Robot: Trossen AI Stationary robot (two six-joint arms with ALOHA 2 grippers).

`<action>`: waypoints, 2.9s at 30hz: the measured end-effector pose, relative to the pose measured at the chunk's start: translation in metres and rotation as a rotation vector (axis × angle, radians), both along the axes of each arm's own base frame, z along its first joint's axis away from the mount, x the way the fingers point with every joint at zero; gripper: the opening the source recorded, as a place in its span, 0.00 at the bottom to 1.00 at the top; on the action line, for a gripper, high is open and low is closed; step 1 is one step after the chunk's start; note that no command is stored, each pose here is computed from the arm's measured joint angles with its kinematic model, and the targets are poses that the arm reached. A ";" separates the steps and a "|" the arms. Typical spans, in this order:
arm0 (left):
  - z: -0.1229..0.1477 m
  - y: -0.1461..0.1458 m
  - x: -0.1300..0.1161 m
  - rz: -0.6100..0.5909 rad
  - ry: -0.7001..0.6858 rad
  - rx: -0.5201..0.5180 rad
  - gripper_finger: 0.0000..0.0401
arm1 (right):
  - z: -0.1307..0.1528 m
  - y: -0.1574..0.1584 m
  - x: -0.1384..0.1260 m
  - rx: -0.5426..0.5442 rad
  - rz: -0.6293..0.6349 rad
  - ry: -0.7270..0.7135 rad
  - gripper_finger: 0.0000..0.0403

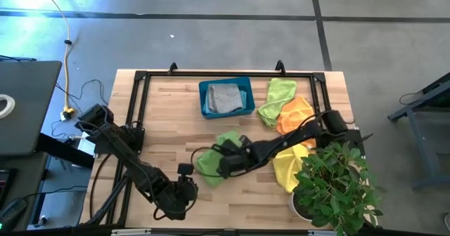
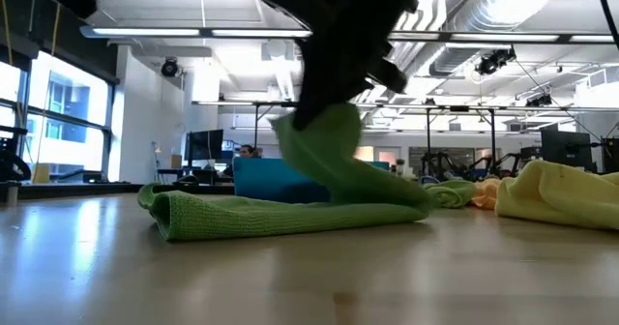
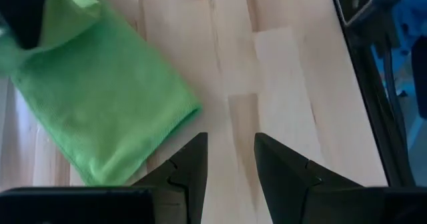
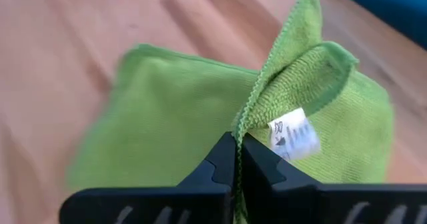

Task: Fold microfiber towels
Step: Fold the bottom left green microfiber cloth, then stack the folded green microfiber cloth on the gray microfiber cloth in the blue bin

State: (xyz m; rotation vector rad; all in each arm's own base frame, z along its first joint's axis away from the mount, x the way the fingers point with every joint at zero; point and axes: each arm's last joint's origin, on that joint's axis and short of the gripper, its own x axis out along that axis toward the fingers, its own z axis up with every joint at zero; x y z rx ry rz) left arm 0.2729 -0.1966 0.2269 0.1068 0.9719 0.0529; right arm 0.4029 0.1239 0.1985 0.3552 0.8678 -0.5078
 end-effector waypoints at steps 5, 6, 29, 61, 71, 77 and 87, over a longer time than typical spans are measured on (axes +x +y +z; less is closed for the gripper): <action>-0.002 -0.005 -0.008 0.015 0.018 0.011 0.29 | 0.000 0.022 0.021 -0.013 0.054 -0.030 0.00; -0.002 -0.006 -0.009 0.016 0.019 0.009 0.29 | -0.002 0.026 0.025 -0.016 0.062 -0.030 0.00; -0.001 -0.032 -0.031 0.051 -0.058 0.002 0.29 | -0.028 0.063 0.061 0.072 0.319 -0.123 0.39; 0.000 0.010 0.002 0.195 -0.104 0.094 0.29 | 0.015 -0.001 -0.158 -0.130 0.232 0.092 0.38; -0.001 0.036 0.018 0.269 -0.065 0.060 0.29 | -0.023 -0.050 -0.223 -0.085 0.318 -0.447 0.38; 0.000 0.049 0.026 0.316 -0.069 0.056 0.29 | -0.032 -0.070 -0.247 -0.127 0.376 -0.584 0.38; -0.026 0.063 0.044 0.254 0.066 0.044 0.29 | -0.045 -0.093 -0.267 -0.172 0.315 -0.655 0.38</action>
